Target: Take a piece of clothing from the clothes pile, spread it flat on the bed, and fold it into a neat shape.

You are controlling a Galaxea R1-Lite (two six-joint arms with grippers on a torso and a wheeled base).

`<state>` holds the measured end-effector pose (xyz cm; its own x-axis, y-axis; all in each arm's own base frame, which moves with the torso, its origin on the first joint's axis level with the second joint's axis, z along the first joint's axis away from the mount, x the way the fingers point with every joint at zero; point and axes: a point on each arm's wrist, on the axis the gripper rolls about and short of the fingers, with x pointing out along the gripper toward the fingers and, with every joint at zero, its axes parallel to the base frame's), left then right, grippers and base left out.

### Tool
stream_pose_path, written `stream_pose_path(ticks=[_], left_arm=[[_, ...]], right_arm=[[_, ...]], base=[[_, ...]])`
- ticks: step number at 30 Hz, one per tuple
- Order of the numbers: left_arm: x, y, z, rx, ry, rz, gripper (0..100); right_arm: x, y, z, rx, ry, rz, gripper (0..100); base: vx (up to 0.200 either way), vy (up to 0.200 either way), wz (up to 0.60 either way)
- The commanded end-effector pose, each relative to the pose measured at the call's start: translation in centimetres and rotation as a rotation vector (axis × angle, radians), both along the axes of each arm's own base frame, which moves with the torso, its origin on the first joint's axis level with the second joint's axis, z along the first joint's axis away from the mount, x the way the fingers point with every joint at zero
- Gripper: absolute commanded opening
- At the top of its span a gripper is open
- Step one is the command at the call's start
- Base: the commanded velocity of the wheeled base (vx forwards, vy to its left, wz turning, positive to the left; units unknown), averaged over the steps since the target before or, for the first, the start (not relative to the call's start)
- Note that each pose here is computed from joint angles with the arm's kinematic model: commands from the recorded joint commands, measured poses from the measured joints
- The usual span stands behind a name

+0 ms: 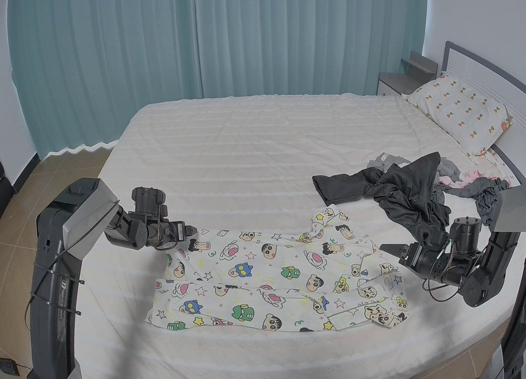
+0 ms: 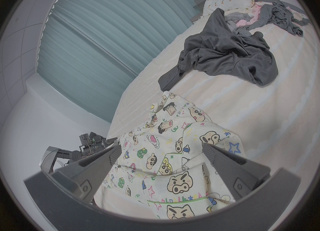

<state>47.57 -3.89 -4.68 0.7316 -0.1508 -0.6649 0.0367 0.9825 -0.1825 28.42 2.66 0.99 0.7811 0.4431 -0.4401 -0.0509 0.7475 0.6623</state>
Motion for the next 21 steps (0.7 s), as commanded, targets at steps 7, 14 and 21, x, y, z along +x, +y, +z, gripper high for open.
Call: stream_pose_path(ticks=[7,14,21], left_arm=[[0.6,-1.3,-1.2,0.007,0.088,-0.020,0],[1.3,-1.5,-0.2,-0.019,0.009,0.046,0],[1.9,-1.3,1.9,-0.084,-0.101,0.170,0]], right_arm=[[0.4,0.0,-0.5,-0.001,0.006,-0.002,100],[2.8,0.1,-1.3,-0.002,-0.022,-0.002,100],[7.8,0.6,-2.1,-0.006,-0.025,0.001,100]], base=[[0.000,0.000,0.00],[0.000,0.000,0.00],[0.000,0.000,0.00]])
